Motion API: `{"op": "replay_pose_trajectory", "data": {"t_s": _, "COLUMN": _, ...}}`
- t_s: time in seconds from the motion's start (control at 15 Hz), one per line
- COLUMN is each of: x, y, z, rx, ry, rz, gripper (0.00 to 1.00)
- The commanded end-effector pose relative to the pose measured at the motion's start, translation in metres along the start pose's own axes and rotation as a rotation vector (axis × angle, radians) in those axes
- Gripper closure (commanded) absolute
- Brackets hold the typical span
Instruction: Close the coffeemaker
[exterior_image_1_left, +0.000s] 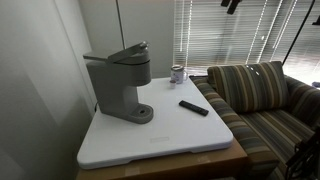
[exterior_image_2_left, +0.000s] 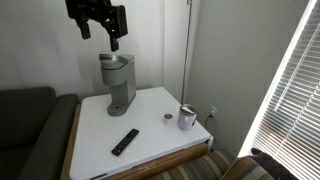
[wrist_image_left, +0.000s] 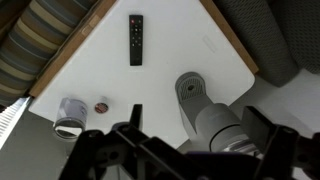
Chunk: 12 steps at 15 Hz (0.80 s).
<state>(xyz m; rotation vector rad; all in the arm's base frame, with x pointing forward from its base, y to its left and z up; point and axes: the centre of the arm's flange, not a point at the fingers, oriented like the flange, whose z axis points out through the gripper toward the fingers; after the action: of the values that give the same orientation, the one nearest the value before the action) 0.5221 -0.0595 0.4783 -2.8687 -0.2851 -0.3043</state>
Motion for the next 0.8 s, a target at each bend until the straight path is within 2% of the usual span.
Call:
{"op": "replay_pose_trajectory", "data": {"t_s": 0.0, "x": 0.062, "y": 0.001, "z": 0.014, "rx": 0.037, "ry": -0.018, "rz": -0.113, "gripper": 0.00}}
{"op": "replay_pose_trajectory", "data": {"t_s": 0.07, "x": 0.028, "y": -0.008, "z": 0.011, "rx": 0.015, "ry": -0.001, "rz": -0.063, "gripper": 0.00}}
{"op": "replay_pose_trajectory", "data": {"t_s": 0.2, "x": 0.046, "y": -0.011, "z": 0.019, "rx": 0.017, "ry": -0.009, "rz": -0.093, "gripper": 0.00}}
{"op": "replay_pose_trajectory", "data": {"t_s": 0.47, "x": 0.053, "y": -0.010, "z": 0.024, "rx": 0.012, "ry": 0.018, "rz": -0.099, "gripper": 0.00}}
{"op": "replay_pose_trajectory", "data": {"t_s": 0.73, "x": 0.096, "y": -0.016, "z": 0.041, "rx": 0.021, "ry": 0.035, "rz": -0.150, "gripper": 0.00}}
